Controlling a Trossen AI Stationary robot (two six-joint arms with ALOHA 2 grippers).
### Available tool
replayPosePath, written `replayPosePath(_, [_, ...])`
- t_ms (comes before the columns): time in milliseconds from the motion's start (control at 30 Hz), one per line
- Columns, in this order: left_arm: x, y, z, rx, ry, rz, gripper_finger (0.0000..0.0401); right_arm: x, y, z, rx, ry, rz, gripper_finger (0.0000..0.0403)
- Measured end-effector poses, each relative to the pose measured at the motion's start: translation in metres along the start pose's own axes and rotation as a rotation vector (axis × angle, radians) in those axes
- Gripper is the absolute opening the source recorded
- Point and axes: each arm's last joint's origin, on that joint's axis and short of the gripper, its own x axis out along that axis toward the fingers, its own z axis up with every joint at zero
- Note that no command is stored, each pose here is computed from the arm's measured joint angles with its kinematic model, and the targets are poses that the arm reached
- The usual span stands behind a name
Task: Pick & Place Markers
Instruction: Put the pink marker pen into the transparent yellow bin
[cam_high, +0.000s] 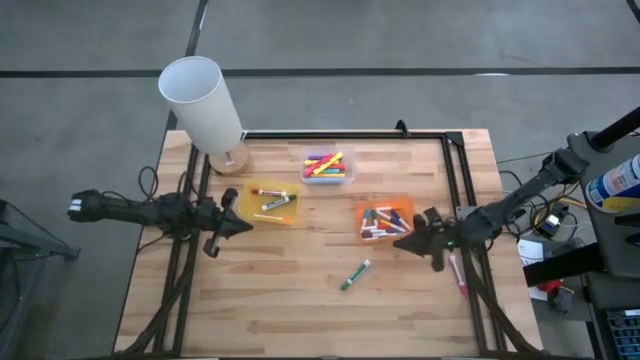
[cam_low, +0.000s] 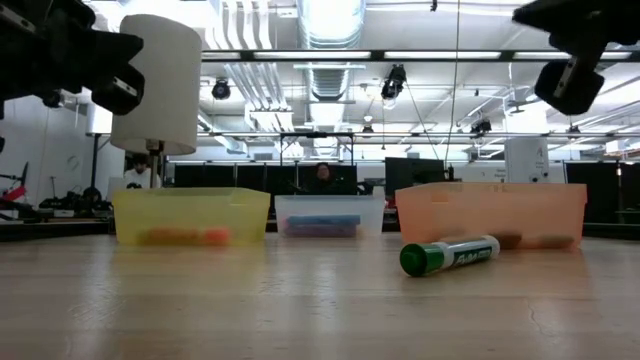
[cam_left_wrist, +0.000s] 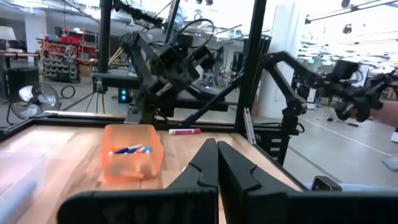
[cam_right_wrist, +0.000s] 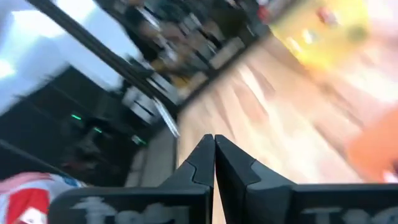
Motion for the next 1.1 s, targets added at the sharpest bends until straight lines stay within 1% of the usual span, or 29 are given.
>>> replayPosePath(67, [0.000,0.000,0.000,0.000,0.000,0.000,0.0000,0.011,0.006,-0.003,0.036,0.065,-0.078,0.0008])
replayPosePath(133, [0.000,0.000,0.000,0.000,0.000,0.000,0.0000,0.021,0.012,-0.005,0.059,0.148,-0.187,0.0008])
replayPosePath(200, [0.000,0.000,0.000,0.000,0.001,0.002,0.0000,0.031,0.019,-0.007,0.107,0.256,-0.310,0.0008])
replayPosePath(333, [0.000,0.000,0.000,0.000,0.001,0.002,0.0000,0.044,0.028,-0.012,0.247,0.437,-0.636,0.0008])
replayPosePath(400, [0.000,0.000,0.000,0.000,0.001,0.001,0.0000,0.051,0.034,-0.015,0.296,0.523,-0.770,0.0008])
replayPosePath(500, [0.000,0.000,0.000,-0.001,0.001,0.002,0.0000,0.060,0.042,-0.025,0.322,0.641,-0.940,0.0008])
replayPosePath(600, [0.000,0.000,0.000,-0.001,0.001,0.001,0.0000,0.064,0.046,-0.032,0.343,0.762,-1.162,0.0008])
replayPosePath(667, [0.000,0.000,0.000,-0.002,0.001,0.001,0.0000,0.065,0.048,-0.037,0.332,0.847,-1.311,0.0008])
replayPosePath(733, [0.000,0.000,0.000,-0.001,0.001,0.002,0.0000,0.067,0.049,-0.041,0.315,0.902,-1.433,0.0009])
replayPosePath(800, [0.000,0.000,0.000,-0.002,0.001,0.002,0.0000,0.070,0.050,-0.047,0.328,0.951,-1.513,0.0016])
replayPosePath(867, [0.000,0.000,0.000,-0.001,0.001,0.002,0.0000,0.073,0.049,-0.054,0.351,1.003,-1.545,0.0034])
replayPosePath(967, [0.000,0.000,0.000,-0.001,0.001,0.002,0.0000,0.073,0.045,-0.065,0.350,1.014,-1.592,0.0076])
replayPosePath(1100, [0.000,0.000,0.000,-0.001,0.001,0.002,0.0000,0.063,0.040,-0.074,0.397,1.029,-1.678,0.0142])
